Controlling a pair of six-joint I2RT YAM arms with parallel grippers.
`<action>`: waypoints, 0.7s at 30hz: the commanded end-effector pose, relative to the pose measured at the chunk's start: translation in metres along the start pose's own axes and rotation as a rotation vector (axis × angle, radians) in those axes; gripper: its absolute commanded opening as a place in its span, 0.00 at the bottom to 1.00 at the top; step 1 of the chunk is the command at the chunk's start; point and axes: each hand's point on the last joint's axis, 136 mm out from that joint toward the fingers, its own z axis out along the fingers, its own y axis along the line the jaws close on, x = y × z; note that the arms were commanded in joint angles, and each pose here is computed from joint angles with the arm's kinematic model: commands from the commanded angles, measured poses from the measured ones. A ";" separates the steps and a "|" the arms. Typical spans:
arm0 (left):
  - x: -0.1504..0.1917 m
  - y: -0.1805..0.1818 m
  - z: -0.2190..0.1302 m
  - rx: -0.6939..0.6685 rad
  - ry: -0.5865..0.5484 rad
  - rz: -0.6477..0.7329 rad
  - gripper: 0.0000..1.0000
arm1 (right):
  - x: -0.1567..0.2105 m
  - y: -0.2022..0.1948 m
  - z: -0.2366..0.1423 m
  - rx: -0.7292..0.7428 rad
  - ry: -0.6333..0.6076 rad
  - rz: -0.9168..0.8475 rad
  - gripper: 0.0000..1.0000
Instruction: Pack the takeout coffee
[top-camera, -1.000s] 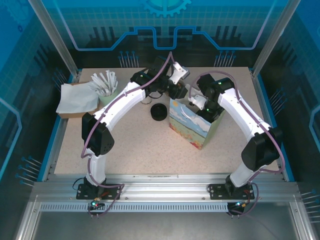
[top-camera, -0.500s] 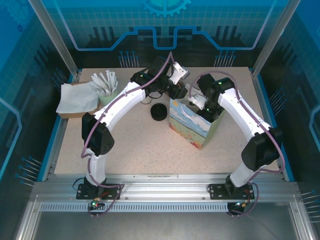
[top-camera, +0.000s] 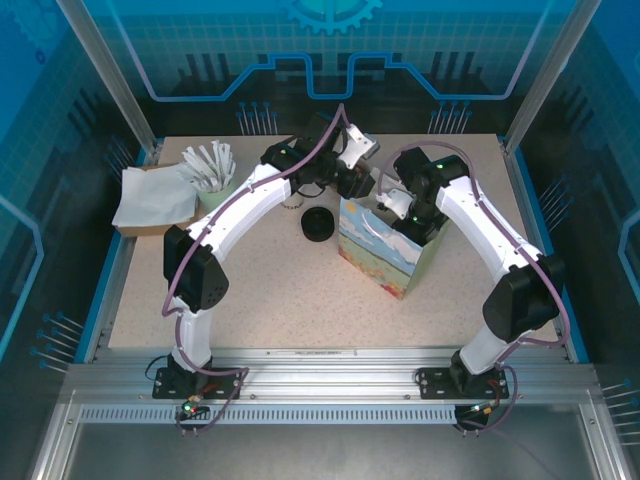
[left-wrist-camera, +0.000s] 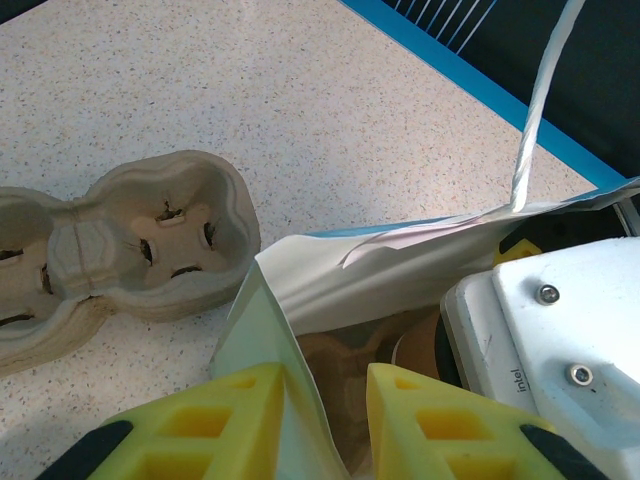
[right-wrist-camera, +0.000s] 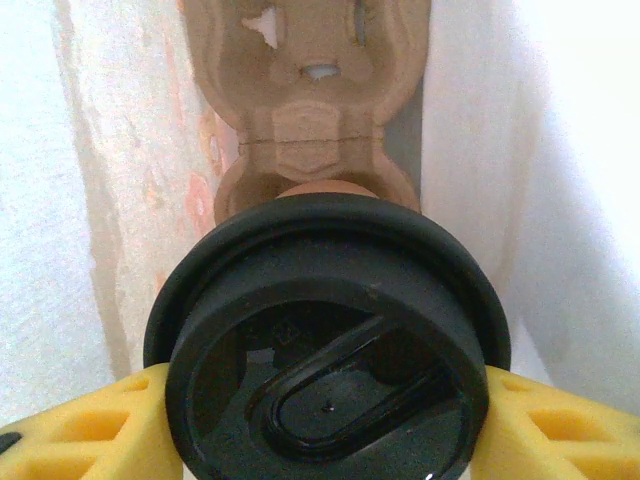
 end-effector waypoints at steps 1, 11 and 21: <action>-0.007 -0.002 -0.006 0.004 -0.013 0.016 0.29 | -0.001 -0.001 -0.002 -0.019 -0.012 0.011 0.37; -0.007 -0.002 -0.007 0.004 -0.012 0.014 0.29 | -0.001 0.001 -0.002 -0.029 -0.014 0.010 0.36; -0.006 -0.002 -0.006 0.004 -0.011 0.015 0.29 | 0.001 0.003 0.002 -0.047 0.003 0.010 0.36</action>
